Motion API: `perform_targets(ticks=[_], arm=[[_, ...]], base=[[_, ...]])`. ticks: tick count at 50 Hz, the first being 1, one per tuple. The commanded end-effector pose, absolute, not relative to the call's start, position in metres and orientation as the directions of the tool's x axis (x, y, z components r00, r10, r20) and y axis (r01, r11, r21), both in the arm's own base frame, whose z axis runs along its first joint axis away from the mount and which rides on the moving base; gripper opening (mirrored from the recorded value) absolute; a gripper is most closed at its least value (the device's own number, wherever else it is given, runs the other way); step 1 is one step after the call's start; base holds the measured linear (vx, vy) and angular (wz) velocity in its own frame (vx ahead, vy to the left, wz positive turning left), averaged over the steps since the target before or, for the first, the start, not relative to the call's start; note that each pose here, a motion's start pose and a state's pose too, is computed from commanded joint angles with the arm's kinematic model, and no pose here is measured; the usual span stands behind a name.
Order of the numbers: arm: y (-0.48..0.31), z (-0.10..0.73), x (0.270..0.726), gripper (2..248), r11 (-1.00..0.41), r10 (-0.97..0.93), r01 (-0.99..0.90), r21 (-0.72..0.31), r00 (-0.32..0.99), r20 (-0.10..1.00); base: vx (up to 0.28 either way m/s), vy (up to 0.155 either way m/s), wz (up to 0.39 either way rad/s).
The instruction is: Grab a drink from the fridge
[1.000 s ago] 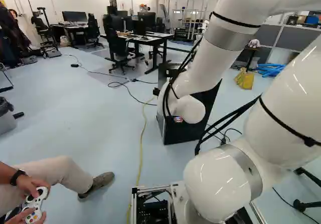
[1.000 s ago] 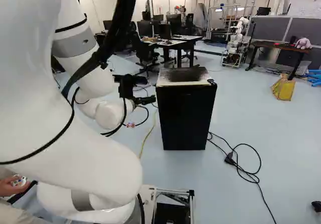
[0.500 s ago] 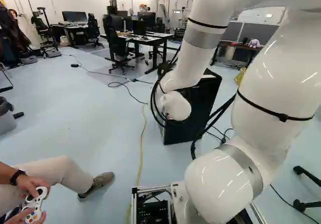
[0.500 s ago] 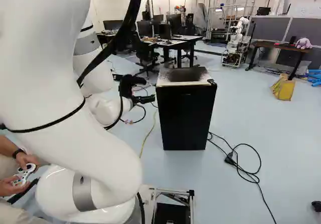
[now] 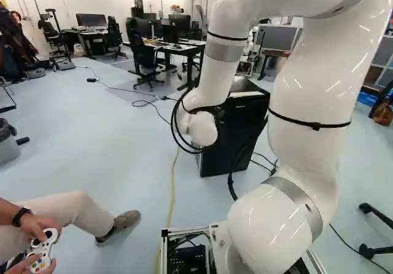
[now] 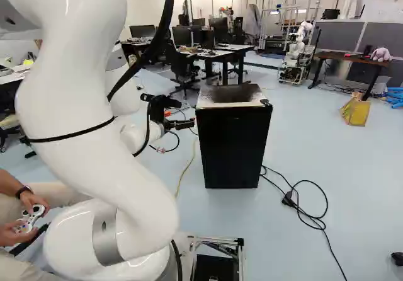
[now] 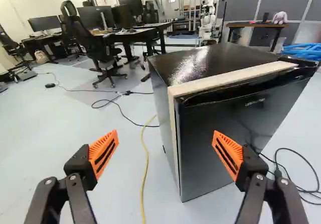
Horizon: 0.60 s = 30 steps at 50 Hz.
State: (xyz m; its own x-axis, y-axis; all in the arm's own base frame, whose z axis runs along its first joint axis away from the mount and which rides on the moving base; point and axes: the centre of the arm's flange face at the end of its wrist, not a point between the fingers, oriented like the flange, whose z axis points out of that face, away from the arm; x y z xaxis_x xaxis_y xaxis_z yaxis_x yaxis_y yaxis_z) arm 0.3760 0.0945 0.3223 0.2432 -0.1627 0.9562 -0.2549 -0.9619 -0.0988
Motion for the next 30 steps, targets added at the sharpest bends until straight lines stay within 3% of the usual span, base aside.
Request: perform_targets(ticks=[30], arm=[[0.108,0.291,0.409,247,-0.896,-0.186,-0.436,-0.088,0.188,0.964]], base=[[0.0,0.0,0.0]])
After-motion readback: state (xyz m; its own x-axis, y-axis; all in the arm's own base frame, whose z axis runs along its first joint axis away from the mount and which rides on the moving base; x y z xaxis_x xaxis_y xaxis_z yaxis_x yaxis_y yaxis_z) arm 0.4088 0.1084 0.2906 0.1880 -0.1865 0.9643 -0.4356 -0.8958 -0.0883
